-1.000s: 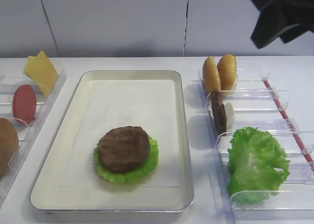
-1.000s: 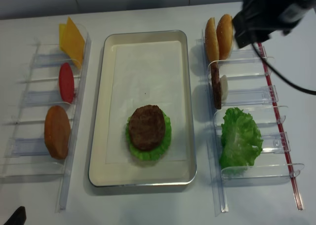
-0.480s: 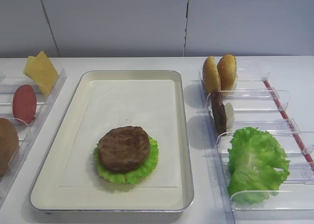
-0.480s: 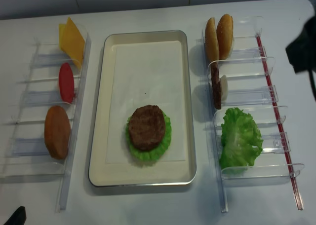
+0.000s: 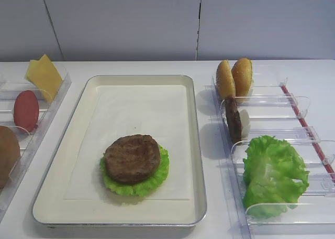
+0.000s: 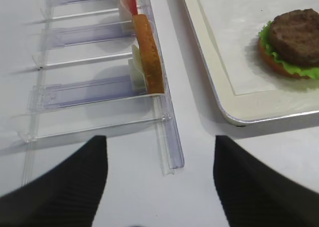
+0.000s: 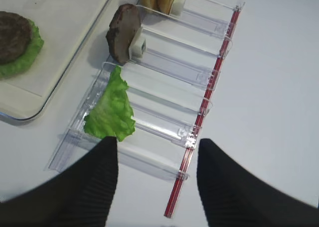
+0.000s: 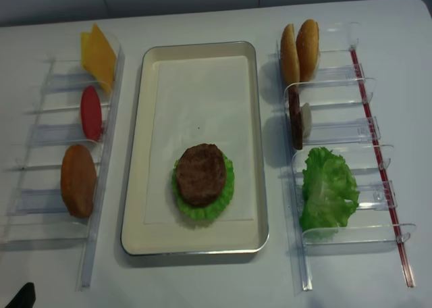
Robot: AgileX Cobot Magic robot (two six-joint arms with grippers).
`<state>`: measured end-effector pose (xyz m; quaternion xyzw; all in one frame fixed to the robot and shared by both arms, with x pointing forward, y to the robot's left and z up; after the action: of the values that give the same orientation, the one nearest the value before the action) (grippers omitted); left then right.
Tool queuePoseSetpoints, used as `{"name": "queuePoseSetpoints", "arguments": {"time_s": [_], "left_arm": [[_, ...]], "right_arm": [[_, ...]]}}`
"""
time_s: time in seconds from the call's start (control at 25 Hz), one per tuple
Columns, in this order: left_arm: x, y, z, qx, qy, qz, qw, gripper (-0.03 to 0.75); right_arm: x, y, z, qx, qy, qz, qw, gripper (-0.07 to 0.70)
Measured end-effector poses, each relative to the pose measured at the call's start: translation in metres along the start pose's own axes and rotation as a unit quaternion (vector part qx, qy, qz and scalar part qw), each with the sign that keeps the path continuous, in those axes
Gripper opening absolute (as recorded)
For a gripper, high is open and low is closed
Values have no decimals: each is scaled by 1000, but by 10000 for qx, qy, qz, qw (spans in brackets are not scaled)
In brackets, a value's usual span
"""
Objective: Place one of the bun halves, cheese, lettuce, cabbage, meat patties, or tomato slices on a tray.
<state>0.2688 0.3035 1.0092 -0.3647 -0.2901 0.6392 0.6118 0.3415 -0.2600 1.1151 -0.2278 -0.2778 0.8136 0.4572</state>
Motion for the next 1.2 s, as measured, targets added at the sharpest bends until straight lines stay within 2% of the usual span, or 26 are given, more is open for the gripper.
{"name": "queuePoseSetpoints", "arguments": {"time_s": [0.28, 0.64, 0.8, 1.2], "left_arm": [[0, 0, 0, 0, 0, 0, 10000, 462], [0, 0, 0, 0, 0, 0, 10000, 462], [0, 0, 0, 0, 0, 0, 10000, 462], [0, 0, 0, 0, 0, 0, 10000, 462]], "right_arm": [[13, 50, -2, -184, 20, -139, 9997, 393], [26, 101, -4, -875, 158, -285, 9956, 393], [29, 117, -7, -1145, 242, -279, 9927, 393], [26, 127, -15, -1125, 421, -253, 9924, 393]]}}
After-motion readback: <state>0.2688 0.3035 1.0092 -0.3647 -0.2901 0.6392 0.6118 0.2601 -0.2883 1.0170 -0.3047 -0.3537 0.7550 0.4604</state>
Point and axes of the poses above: a point on each arm's last joint axis where the gripper is mounted, z pointing back along that axis away from the gripper, x along the wrist's bending axis when the last joint is at zero, y = z × x, the point moved 5 cm from there along -z, pointing out along that axis toward the gripper, and after that the axes turned 8 degrees about z, right-handed, at the moved point
